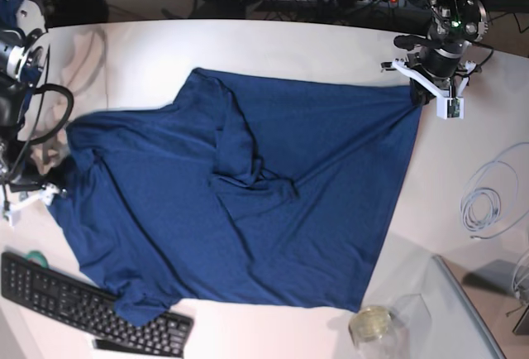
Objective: Layout the t-shirt on the table in an organized manner, then fold the t-shirt properly
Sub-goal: 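Drag the shirt with the right gripper away from the left gripper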
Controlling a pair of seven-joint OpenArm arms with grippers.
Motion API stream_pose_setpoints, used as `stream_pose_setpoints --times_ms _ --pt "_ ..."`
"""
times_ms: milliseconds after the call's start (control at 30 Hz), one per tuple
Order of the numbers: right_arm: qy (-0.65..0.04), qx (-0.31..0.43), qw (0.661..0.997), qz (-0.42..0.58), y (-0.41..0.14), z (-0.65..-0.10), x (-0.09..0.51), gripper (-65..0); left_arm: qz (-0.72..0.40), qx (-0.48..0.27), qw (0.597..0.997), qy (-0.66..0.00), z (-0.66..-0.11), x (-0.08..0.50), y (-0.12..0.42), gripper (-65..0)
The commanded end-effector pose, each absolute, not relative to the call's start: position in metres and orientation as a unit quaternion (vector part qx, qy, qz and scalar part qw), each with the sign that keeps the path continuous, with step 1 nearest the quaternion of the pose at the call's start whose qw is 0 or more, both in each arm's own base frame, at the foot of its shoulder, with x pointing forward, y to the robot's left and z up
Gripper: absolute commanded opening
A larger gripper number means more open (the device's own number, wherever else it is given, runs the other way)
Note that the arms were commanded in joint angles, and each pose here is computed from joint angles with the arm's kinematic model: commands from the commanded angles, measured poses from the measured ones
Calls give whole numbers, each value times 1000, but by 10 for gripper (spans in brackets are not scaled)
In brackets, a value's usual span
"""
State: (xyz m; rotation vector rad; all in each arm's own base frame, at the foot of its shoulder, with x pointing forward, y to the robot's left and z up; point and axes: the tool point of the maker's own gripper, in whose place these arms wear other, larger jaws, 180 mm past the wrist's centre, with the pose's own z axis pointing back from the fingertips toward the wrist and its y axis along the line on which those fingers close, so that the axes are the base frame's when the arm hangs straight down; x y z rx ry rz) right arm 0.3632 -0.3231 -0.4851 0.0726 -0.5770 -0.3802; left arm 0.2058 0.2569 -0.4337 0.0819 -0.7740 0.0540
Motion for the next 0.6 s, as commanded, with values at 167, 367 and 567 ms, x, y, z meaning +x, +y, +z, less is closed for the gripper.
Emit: stream_pose_setpoints --times_ms 167,367,567 --pt "-308 14 934 -183 -344 -469 374 -650 20 49 917 -395 -423 214 266 -650" --pt "-328 -52 934 -127 -366 -451 388 -638 10 58 915 -400 -417 218 273 -650" --pt "-329 -103 936 -74 -376 -429 408 -569 6 54 915 -401 -416 218 268 -650"
